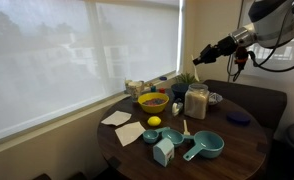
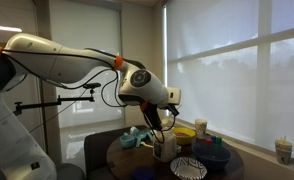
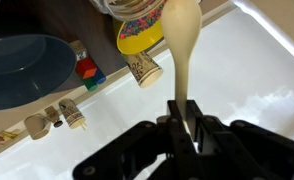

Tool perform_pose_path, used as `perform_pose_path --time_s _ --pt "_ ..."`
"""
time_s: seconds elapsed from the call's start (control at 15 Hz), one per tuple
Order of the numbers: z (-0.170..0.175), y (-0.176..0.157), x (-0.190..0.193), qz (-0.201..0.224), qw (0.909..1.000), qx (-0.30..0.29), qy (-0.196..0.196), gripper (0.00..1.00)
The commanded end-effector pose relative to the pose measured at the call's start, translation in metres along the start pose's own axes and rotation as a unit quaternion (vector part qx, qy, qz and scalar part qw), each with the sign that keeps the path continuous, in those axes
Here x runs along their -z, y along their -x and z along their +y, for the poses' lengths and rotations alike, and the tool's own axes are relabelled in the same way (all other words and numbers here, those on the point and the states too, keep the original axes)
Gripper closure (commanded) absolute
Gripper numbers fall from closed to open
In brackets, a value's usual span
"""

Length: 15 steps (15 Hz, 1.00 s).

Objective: Remove the spoon from the glass jar and put it on the table

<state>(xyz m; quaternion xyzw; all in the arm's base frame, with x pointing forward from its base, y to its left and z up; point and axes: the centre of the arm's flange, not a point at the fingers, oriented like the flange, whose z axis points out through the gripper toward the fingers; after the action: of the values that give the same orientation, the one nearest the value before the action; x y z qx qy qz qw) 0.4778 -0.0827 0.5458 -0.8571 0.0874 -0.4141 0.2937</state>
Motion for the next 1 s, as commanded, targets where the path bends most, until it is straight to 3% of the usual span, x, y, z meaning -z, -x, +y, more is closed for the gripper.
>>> perform_pose_path --time_s 0.0,0.07,0.2,0.27,0.6,0.73,0.93 --pt "0.003 0.005 0.001 0.014 0.9998 0.005 -0.015 0.97" --pt "0.003 0.006 0.0 0.016 0.9997 0.017 0.001 0.97" --pt "0.001 0.005 -0.001 0.008 0.9999 0.01 -0.008 0.97" --pt "0.001 0.004 -0.002 -0.002 0.9999 -0.005 0.012 0.97" --pt "-0.012 -0.001 0.0 -0.003 0.9987 -0.051 0.007 0.97" --pt "-0.017 -0.002 0.0 -0.018 0.9967 -0.07 0.037 0.97" --pt "-0.027 -0.003 0.001 -0.043 0.9931 -0.096 0.051 0.97"
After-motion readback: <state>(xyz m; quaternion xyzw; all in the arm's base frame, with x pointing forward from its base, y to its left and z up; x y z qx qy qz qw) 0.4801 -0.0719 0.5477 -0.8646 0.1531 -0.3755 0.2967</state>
